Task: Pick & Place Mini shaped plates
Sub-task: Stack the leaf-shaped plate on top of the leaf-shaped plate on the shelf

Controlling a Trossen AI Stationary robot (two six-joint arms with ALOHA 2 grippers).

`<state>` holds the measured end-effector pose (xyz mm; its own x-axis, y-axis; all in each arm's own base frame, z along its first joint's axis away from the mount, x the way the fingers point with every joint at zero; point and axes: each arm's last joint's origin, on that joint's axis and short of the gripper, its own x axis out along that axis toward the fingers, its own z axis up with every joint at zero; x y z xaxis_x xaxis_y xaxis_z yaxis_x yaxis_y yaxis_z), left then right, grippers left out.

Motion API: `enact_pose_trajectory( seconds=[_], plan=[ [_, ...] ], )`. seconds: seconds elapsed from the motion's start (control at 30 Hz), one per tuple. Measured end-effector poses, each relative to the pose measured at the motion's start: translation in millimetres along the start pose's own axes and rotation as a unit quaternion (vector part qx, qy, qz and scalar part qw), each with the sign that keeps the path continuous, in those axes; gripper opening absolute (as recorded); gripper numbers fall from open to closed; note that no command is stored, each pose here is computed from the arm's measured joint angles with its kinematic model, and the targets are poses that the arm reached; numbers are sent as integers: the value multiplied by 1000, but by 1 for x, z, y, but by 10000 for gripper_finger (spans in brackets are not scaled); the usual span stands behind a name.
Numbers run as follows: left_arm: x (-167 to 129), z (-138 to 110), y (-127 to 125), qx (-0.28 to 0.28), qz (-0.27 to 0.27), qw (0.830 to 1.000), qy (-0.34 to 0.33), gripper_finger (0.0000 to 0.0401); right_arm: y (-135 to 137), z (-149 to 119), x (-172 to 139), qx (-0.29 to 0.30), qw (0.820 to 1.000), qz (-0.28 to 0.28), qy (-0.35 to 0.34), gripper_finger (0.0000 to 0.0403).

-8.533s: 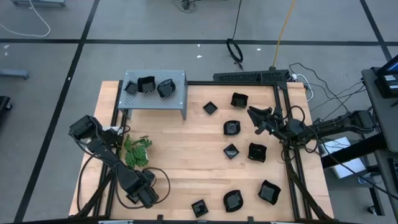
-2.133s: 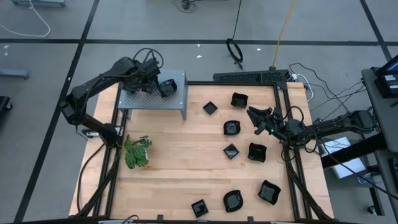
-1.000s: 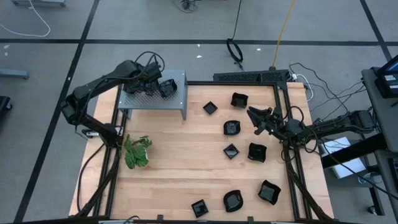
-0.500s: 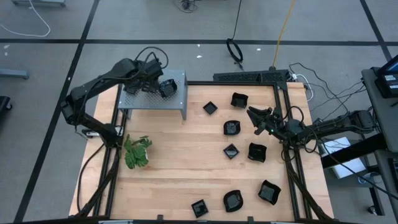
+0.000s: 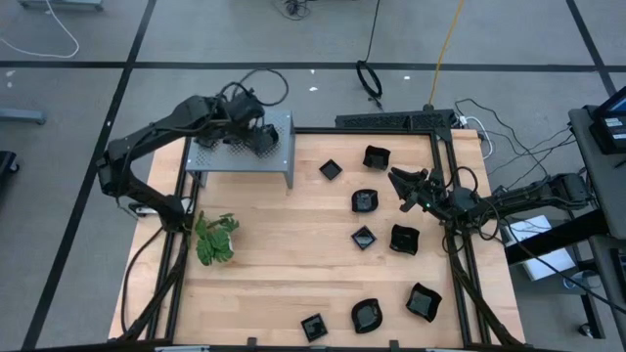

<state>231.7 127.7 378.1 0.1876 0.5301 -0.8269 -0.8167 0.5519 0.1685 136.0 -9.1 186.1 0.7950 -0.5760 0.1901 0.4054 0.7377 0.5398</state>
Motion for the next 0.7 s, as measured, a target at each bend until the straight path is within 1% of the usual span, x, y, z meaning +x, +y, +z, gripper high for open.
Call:
enact_pose_trajectory(
  seconds=[0.07, 0.13, 0.23, 0.3, 0.53, 0.7],
  plan=[
    [-2, -2, -6, 34, -24, 999, 5, 228, 0, 0, 0, 0, 1000, 0, 0, 144],
    [-4, -3, -11, 62, -34, 997, 2, 228, 0, 0, 0, 0, 1000, 0, 0, 144],
    [-8, -2, -20, 94, -53, 994, -27, 228, 0, 0, 0, 0, 1000, 0, 0, 144],
    [-11, 1, -29, 107, -80, 990, -53, 228, 0, 0, 0, 0, 1000, 0, 0, 144],
    [-24, 10, -52, 105, -159, 972, -135, 228, 0, 0, 0, 0, 1000, 0, 0, 144],
    [-35, 14, -67, 95, -198, 958, -187, 228, 0, 0, 0, 0, 1000, 0, 0, 144]
  ],
)
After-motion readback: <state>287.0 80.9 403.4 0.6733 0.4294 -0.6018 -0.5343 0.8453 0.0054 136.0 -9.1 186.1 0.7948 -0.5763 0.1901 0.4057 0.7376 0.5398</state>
